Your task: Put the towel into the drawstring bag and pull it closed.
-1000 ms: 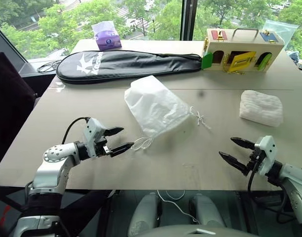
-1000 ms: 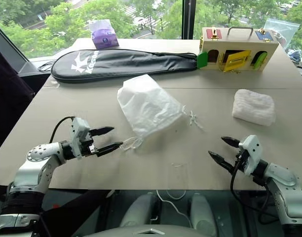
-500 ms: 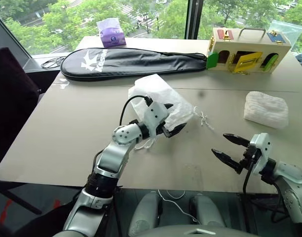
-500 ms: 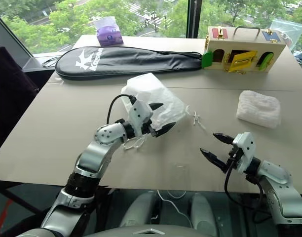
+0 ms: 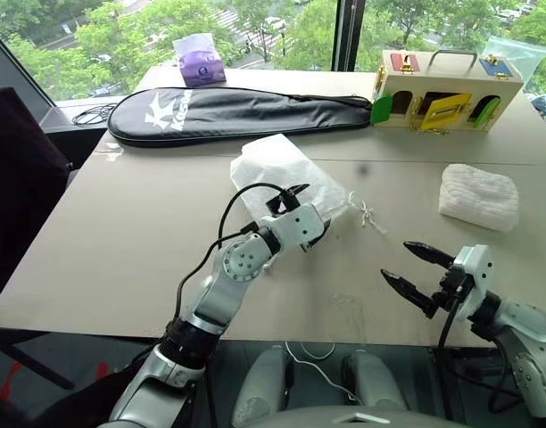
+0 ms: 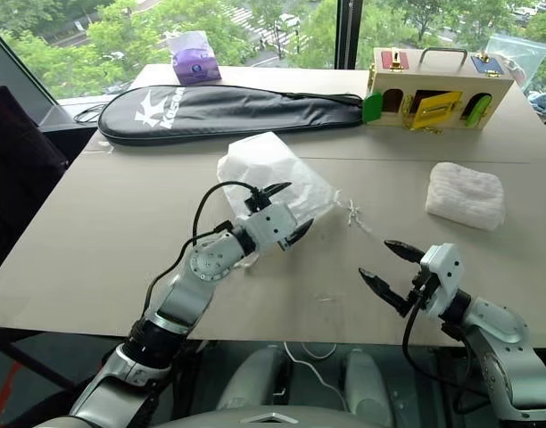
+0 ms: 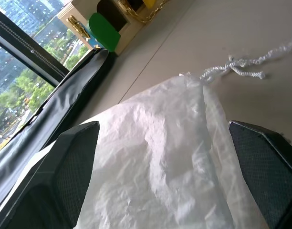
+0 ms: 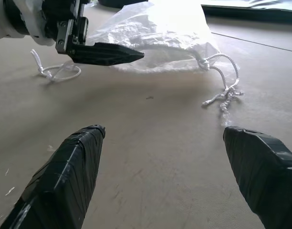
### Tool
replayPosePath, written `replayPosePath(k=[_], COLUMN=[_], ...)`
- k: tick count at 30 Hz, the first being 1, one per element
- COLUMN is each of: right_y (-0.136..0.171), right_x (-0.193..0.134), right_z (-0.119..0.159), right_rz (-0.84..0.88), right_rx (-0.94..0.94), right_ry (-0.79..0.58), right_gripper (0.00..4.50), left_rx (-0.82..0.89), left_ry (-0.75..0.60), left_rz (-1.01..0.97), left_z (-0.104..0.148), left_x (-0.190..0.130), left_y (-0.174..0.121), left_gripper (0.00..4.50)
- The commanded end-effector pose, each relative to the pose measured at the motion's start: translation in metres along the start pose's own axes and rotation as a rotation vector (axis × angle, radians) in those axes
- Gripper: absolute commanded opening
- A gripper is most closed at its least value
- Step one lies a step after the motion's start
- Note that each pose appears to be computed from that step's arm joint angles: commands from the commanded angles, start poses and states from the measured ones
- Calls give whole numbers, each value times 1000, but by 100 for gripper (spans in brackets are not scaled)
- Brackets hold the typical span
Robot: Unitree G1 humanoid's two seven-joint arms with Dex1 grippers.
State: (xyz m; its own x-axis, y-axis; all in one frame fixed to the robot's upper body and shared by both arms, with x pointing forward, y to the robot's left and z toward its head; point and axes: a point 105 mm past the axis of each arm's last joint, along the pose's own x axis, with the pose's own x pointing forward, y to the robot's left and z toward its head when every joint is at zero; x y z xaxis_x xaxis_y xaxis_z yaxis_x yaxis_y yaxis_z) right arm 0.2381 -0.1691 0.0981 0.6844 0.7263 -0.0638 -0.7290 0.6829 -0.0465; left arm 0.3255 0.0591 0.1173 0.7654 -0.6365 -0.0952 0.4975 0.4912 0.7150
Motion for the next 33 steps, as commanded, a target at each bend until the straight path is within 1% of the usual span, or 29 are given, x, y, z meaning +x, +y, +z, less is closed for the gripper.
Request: replayPosePath(k=[1,6,10,15,18,21,22,23,24,25,27,29,31,33], right_y=[-5,-5,-7,-5,-5,-5,-4,-2,0,1,5,8,8,7], right_x=[-4,-11,-14,-15,-15,-14,-13,-12,-12,-12,-11,-10,-10,-9], right_z=[14,11,14,13,15,18,21,25,28,30,35,39,41,42], right_rz=[-25,-32,-54,-51,-52,-50,-43,-26,-12,-3,21,38,45,39], right_rx=[-44,-41,-35,-33,-33,-37,-40,-34,-27,-22,-16,-12,-13,-21], right_ry=[-43,-21,-28,-19,-20,-31,-50,-74,-94,-105,-126,-144,-150,-147], right_gripper=[428,428,428,428,428,428,428,428,428,428,428,428,428,428], left_rx=[87,152,198,176,174,162,160,161,164,165,157,146,139,116], left_ry=[-38,-13,-2,48,56,48,40,34,28,25,23,21,17,12], left_rz=[50,158,243,249,252,279,294,298,297,295,286,280,275,280], left_z=[8,-5,-11,-25,-27,-26,-24,-23,-21,-21,-20,-19,-18,-15], left_x=[-10,-16,-20,-23,-24,-25,-26,-26,-26,-26,-24,-22,-20,-18], left_y=[10,27,39,32,30,34,37,37,37,37,35,34,34,36], left_gripper=[447,447,447,447,447,447,396,371,331,268,196,94,4,4])
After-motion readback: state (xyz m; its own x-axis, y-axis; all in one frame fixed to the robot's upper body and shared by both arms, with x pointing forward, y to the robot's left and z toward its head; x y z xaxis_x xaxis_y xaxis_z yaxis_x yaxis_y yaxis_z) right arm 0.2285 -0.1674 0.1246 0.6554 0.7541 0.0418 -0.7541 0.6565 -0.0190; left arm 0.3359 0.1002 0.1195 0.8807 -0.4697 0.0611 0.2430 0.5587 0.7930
